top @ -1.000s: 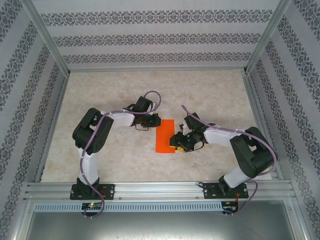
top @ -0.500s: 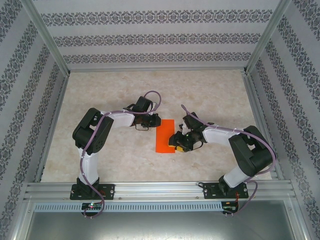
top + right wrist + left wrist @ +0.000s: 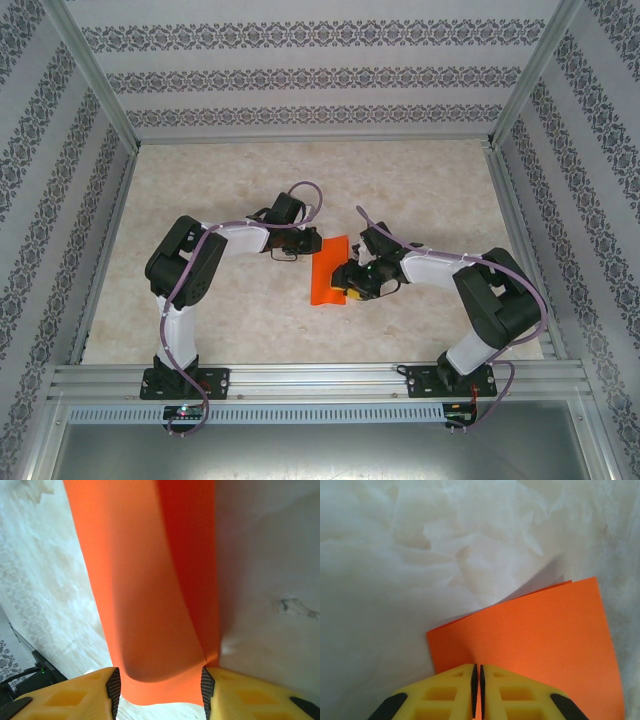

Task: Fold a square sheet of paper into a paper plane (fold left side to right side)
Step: Fold the triangle a second time at the center of the table.

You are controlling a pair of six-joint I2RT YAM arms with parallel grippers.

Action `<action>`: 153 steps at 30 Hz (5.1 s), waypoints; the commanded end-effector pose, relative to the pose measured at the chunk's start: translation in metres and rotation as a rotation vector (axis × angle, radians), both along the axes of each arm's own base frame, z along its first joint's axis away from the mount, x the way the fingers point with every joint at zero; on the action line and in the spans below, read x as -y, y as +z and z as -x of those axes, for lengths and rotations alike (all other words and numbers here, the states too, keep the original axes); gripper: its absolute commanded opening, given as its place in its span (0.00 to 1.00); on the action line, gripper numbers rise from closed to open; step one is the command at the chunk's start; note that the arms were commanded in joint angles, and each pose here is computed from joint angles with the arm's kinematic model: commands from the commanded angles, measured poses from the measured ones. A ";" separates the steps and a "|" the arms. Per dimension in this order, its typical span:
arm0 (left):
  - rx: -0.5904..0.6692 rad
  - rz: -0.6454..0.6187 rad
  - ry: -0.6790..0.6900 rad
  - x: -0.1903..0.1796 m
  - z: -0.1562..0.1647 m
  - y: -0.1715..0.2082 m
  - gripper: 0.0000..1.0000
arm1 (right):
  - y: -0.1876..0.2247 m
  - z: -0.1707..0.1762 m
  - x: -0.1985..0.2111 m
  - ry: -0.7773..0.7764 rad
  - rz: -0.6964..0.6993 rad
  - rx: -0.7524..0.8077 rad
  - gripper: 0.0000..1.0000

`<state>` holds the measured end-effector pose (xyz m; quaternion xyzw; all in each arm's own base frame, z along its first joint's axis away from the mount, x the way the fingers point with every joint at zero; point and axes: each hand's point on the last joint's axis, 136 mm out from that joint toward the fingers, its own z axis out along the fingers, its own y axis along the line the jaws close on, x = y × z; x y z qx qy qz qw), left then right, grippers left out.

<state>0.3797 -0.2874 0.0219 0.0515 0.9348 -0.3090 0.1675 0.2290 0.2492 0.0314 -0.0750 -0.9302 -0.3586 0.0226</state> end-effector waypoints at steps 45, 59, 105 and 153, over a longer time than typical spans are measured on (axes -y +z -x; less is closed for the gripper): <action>0.432 -0.065 -0.061 -0.044 0.083 0.134 0.60 | 0.054 -0.069 0.002 -0.049 -0.169 0.106 0.42; 0.473 -0.295 -0.310 0.031 0.186 0.096 0.69 | 0.057 -0.080 0.000 -0.056 -0.164 0.095 0.41; 0.499 -0.781 -0.301 0.052 0.156 0.044 0.08 | 0.053 -0.080 0.001 -0.029 -0.126 0.099 0.41; 0.128 -0.177 -0.251 -0.009 0.128 0.050 0.00 | 0.005 0.024 0.011 0.101 0.046 0.248 0.00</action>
